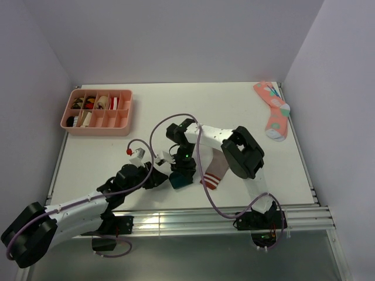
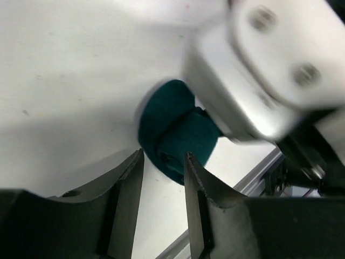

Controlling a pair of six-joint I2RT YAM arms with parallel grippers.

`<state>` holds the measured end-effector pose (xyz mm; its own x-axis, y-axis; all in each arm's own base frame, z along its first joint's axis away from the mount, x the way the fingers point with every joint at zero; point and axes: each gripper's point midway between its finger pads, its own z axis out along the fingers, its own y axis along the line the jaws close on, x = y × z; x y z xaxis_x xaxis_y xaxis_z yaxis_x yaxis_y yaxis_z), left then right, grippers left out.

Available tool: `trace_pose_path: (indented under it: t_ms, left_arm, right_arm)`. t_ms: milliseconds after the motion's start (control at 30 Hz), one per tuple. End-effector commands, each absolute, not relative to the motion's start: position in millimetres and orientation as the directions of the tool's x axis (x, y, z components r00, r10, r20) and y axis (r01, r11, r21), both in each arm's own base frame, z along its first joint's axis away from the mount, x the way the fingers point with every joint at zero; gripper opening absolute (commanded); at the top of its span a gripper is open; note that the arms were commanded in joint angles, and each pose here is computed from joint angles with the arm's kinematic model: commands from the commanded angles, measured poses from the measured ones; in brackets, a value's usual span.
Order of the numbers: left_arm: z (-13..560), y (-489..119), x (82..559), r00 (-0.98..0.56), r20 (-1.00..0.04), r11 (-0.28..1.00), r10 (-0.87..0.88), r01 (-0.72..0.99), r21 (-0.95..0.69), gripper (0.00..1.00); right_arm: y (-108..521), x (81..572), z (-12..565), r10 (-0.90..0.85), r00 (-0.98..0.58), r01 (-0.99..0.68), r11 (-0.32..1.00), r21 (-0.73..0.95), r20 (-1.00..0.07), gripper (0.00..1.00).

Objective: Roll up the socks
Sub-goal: Roll the sock at the center of the board.

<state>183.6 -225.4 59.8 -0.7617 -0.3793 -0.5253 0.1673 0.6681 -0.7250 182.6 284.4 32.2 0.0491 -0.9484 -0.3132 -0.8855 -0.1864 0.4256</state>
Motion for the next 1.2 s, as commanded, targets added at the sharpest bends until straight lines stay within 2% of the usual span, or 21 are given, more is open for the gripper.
trace_pose_path:
  t_ms: [0,167,433,700,967,1167]
  left_arm:
    - [72,-233,183,-0.712,-0.590,0.640,-0.381,0.258,-0.724,0.42]
    - [66,-234,177,-0.686,-0.620,0.638,-0.381,0.290,-0.713,0.47]
    - [88,-241,183,-0.608,-0.687,0.605,-0.399,0.389,-0.695,0.53]
    - [82,-260,185,-0.620,-0.714,0.597,-0.325,0.452,-0.663,0.53]
    - [86,-264,183,-0.608,-0.714,0.559,-0.347,0.477,-0.678,0.54]
    - [77,-273,179,-0.636,-0.720,0.561,-0.278,0.501,-0.659,0.54]
  right_arm:
    - [280,181,29,-0.964,0.043,-0.860,-0.169,0.481,-0.262,0.33]
    - [289,187,27,-0.968,0.035,-0.854,-0.157,0.496,-0.247,0.33]
    - [295,186,24,-0.973,0.040,-0.842,-0.155,0.517,-0.227,0.34]
    - [298,186,21,-0.976,0.032,-0.834,-0.144,0.533,-0.214,0.34]
    - [300,187,18,-0.977,0.019,-0.831,-0.134,0.539,-0.214,0.34]
    - [305,189,18,-0.975,0.010,-0.833,-0.131,0.537,-0.222,0.34]
